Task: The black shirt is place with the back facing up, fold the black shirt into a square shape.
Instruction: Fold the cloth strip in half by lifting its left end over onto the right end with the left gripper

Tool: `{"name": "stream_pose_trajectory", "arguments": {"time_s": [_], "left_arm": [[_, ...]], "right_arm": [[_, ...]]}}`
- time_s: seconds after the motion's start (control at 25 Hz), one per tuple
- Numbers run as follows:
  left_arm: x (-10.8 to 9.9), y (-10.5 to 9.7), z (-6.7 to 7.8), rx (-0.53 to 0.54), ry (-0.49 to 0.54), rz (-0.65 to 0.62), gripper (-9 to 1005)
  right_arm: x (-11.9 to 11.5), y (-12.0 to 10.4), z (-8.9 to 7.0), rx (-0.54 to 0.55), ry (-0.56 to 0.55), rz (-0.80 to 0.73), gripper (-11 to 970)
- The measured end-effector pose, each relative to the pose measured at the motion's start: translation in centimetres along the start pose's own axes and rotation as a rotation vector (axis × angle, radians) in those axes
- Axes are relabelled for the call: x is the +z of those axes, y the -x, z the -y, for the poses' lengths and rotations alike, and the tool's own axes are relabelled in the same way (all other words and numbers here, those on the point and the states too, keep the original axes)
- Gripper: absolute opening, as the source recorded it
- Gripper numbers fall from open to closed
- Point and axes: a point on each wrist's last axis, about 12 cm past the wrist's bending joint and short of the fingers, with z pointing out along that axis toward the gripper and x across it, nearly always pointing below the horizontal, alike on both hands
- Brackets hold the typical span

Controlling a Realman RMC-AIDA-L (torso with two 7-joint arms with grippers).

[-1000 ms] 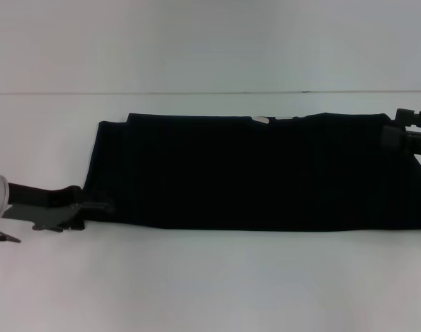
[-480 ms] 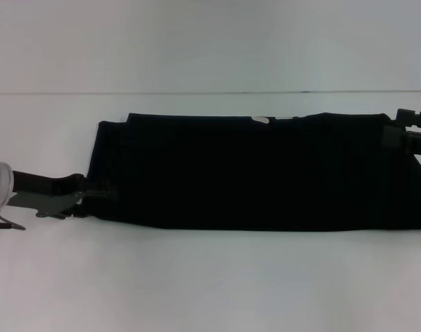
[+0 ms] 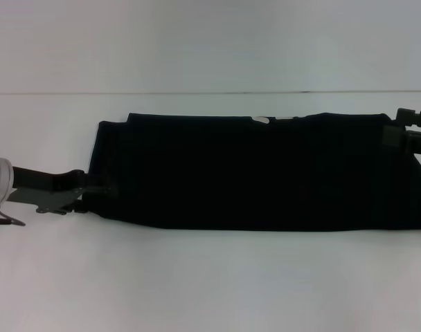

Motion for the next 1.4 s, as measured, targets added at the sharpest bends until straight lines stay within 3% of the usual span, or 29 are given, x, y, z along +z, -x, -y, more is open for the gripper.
{"name": "stream_pose_trajectory", "arguments": {"time_s": [0.44,0.88,0.96,1.2,1.4], "left_arm": [[-0.1,0.0,-0.2,0.046,0.004,0.011,706],[-0.2,0.1,-0.4,0.048,0.019,0.021,221],[-0.2,0.0,-0.5,0.047,0.019,0.018,33],[-0.2,-0.4,-0.8,0.042,0.022,0.012,29],[-1.1,-0.8,-2.0,0.036,0.046,0.031,31]], "right_arm": [[0.1,0.1,0.0,0.0,0.003,0.0,901],[0.1,0.0,0.0,0.002,0.002,0.0,901],[0.1,0.1,0.0,0.004,0.002,0.0,901],[0.3,0.1,0.0,0.004,0.004,-0.001,900],[0.6,0.1,-0.1,0.009,0.006,0.01,901]]}}
